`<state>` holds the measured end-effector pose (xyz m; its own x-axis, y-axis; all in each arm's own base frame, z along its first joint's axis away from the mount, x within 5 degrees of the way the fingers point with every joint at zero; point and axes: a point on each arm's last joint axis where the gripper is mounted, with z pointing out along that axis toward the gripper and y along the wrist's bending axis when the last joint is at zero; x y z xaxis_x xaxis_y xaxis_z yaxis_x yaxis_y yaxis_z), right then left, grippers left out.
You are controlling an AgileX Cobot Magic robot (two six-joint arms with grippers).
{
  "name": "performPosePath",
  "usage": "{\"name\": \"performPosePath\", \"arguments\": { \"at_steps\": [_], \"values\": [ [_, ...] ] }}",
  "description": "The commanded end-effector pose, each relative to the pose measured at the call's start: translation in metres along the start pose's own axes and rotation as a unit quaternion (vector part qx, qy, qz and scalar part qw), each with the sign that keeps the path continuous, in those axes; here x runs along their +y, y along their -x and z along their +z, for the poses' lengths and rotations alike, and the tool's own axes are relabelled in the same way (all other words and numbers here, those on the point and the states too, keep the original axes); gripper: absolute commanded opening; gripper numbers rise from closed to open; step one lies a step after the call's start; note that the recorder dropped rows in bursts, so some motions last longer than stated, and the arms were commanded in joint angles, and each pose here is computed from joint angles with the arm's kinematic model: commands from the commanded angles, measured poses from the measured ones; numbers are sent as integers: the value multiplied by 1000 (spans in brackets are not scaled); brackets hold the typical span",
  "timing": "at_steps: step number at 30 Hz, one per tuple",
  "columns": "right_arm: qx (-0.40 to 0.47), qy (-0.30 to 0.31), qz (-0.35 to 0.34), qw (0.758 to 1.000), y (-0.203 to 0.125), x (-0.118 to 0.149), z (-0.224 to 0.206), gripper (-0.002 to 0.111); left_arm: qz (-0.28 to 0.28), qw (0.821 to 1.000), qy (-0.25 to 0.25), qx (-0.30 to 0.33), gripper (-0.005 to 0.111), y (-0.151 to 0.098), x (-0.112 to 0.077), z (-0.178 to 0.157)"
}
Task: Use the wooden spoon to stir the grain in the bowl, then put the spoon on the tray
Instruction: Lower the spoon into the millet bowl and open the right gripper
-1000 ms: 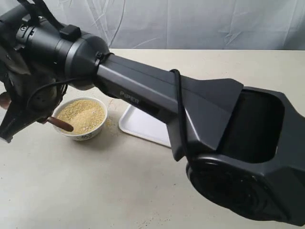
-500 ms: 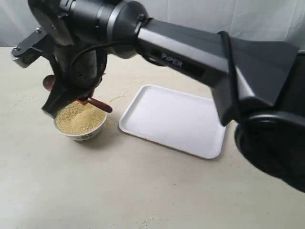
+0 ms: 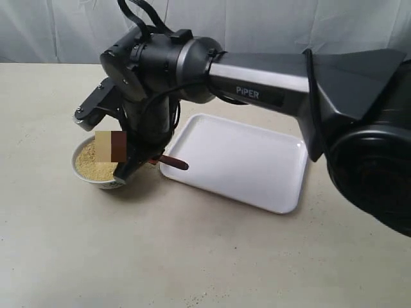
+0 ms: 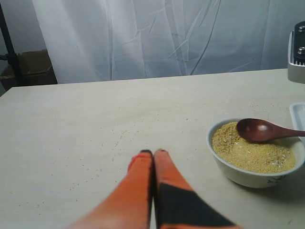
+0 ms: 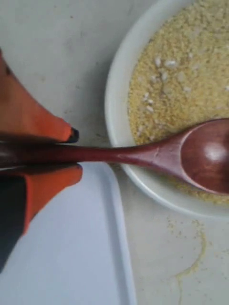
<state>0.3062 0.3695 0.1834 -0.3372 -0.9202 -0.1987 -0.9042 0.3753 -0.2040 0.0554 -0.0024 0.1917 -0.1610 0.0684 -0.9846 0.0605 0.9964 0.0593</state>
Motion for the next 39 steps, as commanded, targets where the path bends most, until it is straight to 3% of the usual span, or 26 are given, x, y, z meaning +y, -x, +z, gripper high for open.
{"name": "performPosePath", "arguments": {
  "at_steps": [1,6,24,34,39],
  "values": [
    [-30,-4,-4,1000,5,1,0,0,-1,1000,1,-7,0,0,0,0],
    [-66,-7,2,998,12,0,0,1,-1,1000,1,-7,0,0,0,0],
    [-51,2,-8,999,9,2,0,1,-1,1000,1,-7,0,0,0,0],
    [-48,-7,-143,988,9,2,0,1,-1,1000,1,-7,0,0,0,0],
    [-30,-53,-181,982,7,-7,0,1,-1,1000,1,-7,0,0,0,0]
  ]
}}
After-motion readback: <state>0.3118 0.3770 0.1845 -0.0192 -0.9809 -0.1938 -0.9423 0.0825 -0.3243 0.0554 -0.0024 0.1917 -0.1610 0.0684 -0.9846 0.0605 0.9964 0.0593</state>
